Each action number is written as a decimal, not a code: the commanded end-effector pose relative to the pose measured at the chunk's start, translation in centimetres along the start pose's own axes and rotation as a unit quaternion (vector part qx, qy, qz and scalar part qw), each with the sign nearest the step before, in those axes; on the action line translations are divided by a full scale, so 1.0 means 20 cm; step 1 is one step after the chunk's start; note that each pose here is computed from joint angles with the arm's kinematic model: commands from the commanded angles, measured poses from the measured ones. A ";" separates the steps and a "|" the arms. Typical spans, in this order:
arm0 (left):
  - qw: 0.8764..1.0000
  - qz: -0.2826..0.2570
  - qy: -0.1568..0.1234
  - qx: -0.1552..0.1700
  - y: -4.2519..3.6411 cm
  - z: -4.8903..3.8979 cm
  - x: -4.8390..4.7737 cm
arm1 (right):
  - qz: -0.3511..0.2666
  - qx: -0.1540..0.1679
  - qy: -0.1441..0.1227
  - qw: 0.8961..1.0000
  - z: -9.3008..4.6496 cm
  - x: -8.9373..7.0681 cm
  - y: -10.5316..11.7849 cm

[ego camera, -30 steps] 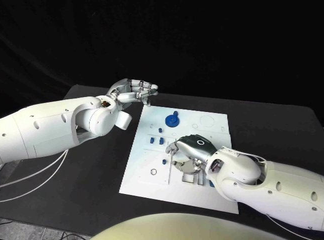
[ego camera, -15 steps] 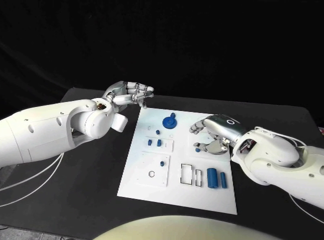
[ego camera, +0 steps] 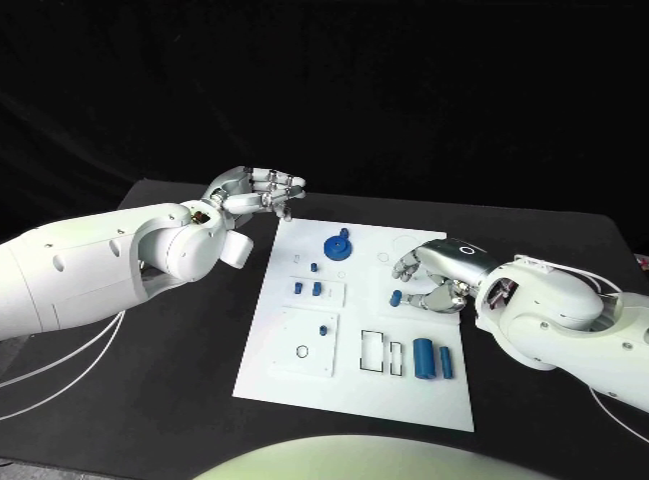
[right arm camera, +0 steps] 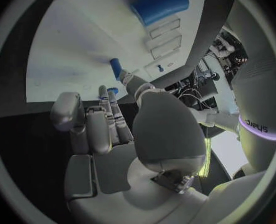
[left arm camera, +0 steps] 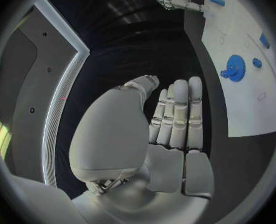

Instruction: Assemble the parts on the task board

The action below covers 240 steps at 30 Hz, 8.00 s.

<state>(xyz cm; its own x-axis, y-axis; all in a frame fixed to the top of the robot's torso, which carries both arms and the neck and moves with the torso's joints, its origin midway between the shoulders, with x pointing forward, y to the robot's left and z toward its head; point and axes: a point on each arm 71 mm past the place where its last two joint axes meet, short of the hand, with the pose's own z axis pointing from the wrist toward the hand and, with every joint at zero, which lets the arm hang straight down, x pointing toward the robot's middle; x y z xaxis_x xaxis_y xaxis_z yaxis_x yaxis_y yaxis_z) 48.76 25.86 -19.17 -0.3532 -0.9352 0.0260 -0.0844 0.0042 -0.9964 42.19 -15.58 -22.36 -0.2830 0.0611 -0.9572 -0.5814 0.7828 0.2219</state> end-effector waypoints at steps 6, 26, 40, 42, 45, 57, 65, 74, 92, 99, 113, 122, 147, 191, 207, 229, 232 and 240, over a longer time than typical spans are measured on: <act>1.000 -0.005 0.009 0.002 -0.005 0.003 0.010 | -0.005 -0.004 0.027 1.000 0.03 0.04 0.01; 1.000 -0.005 0.008 0.000 -0.004 0.001 0.007 | 0.008 -0.006 0.030 0.999 0.06 0.10 0.02; 1.000 -0.005 0.008 0.000 -0.003 0.002 0.005 | 0.034 0.003 -0.031 0.999 0.03 0.05 0.02; 1.000 -0.005 0.007 0.000 -0.002 0.002 0.003 | 0.040 0.001 -0.036 0.999 0.02 0.03 0.03; 1.000 -0.004 0.006 -0.001 -0.001 0.003 -0.002 | 0.049 -0.005 -0.043 0.998 0.00 -0.02 0.06; 1.000 -0.005 0.008 -0.002 0.003 0.017 0.006 | 0.072 -0.080 -0.045 0.993 0.06 -0.06 0.35; 1.000 -0.006 0.011 -0.002 0.006 0.029 0.020 | 0.084 -0.138 -0.028 0.987 0.12 0.07 0.57; 1.000 -0.007 0.015 -0.002 0.007 0.035 0.032 | 0.095 -0.148 -0.003 0.984 0.16 0.22 0.66; 1.000 -0.007 0.021 -0.004 0.009 0.037 0.039 | 0.070 -0.153 0.019 0.986 0.21 0.36 0.70; 1.000 -0.007 0.022 -0.005 0.009 0.036 0.038 | 0.056 -0.150 0.028 0.987 0.22 0.38 0.70; 1.000 -0.007 0.020 -0.007 0.010 0.030 0.029 | 0.037 -0.143 0.035 0.988 0.21 0.38 0.69; 1.000 -0.006 0.019 -0.008 0.011 0.029 0.025 | 0.033 -0.142 0.032 0.989 0.19 0.38 0.69; 1.000 -0.007 0.020 -0.008 0.011 0.031 0.028 | 0.035 -0.144 0.025 0.989 0.21 0.37 0.73; 1.000 -0.008 0.024 0.002 0.016 0.023 0.032 | 0.263 0.181 -0.011 0.948 -0.47 0.04 -0.21; 1.000 -0.009 0.025 0.009 0.014 0.019 0.049 | 0.215 0.208 0.021 0.954 -0.50 0.22 -0.11; 0.999 -0.011 0.030 0.003 0.019 0.015 0.052 | 0.191 0.204 0.075 0.957 -0.41 0.37 -0.01; 0.999 -0.013 0.032 0.003 0.019 0.014 0.053 | 0.189 0.204 0.078 0.957 -0.40 0.38 0.00; 0.999 -0.015 0.036 0.002 0.020 0.014 0.059 | 0.167 0.190 0.080 0.964 -0.37 0.41 0.04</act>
<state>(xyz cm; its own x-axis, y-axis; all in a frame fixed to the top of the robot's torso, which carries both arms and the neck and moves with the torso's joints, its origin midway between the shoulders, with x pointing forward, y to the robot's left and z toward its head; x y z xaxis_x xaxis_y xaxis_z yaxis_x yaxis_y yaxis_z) 48.66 24.96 -19.66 -0.3967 -0.9168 0.0447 -0.0925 -0.0085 -0.9957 33.78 -19.02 -28.51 -0.5422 0.3299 -0.7728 -0.0968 0.8890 0.4475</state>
